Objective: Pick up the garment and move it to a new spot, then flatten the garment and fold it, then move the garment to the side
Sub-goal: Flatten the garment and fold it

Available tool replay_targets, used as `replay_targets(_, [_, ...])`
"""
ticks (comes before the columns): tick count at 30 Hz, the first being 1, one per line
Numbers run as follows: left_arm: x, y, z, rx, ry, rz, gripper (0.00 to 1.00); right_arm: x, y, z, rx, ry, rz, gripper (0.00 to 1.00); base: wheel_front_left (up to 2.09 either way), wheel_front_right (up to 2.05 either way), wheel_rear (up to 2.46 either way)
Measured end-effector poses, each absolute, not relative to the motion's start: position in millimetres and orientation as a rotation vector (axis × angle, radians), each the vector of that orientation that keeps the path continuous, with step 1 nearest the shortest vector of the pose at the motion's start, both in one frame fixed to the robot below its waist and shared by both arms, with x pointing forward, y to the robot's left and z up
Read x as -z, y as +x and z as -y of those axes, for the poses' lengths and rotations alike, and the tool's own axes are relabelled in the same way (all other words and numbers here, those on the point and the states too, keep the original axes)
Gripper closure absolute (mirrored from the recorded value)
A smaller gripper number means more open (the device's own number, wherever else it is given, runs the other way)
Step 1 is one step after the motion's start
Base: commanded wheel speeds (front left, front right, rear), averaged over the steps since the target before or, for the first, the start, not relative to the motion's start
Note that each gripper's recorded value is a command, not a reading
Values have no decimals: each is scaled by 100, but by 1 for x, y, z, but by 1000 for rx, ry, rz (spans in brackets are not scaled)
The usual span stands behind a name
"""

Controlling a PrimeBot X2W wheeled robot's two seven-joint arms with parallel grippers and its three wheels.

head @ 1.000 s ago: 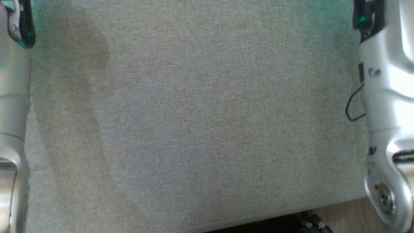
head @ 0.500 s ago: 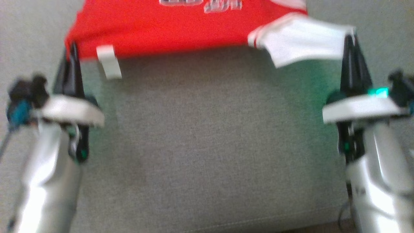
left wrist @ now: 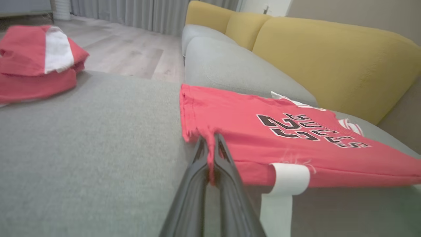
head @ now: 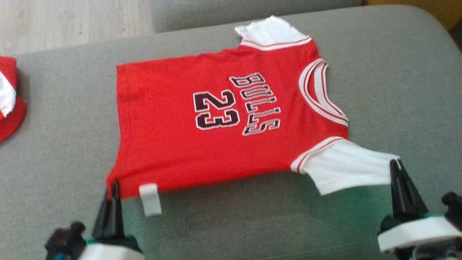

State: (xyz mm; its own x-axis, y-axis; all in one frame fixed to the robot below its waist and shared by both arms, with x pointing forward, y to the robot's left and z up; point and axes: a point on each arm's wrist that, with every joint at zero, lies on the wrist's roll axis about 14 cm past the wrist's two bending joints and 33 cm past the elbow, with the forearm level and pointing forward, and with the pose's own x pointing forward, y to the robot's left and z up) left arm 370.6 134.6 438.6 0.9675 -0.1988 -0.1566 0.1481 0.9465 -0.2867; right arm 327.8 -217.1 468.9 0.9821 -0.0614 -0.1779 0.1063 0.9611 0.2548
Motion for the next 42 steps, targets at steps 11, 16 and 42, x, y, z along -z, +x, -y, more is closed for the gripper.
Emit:
replay_targets(11, [-432, 329, -117, 189, -320, -286, 100, -468, 304, 212, 73, 299, -217, 100, 0, 0, 0])
replay_targets(16, [-424, 324, -115, 170, -369, -337, 100, -457, 305, 207, 62, 306, -252, 100, 0, 0, 0])
replay_targets(42, [-418, 424, -106, 58, -561, -351, 100, -452, 460, 192, 2, 298, -252, 100, 0, 0, 0])
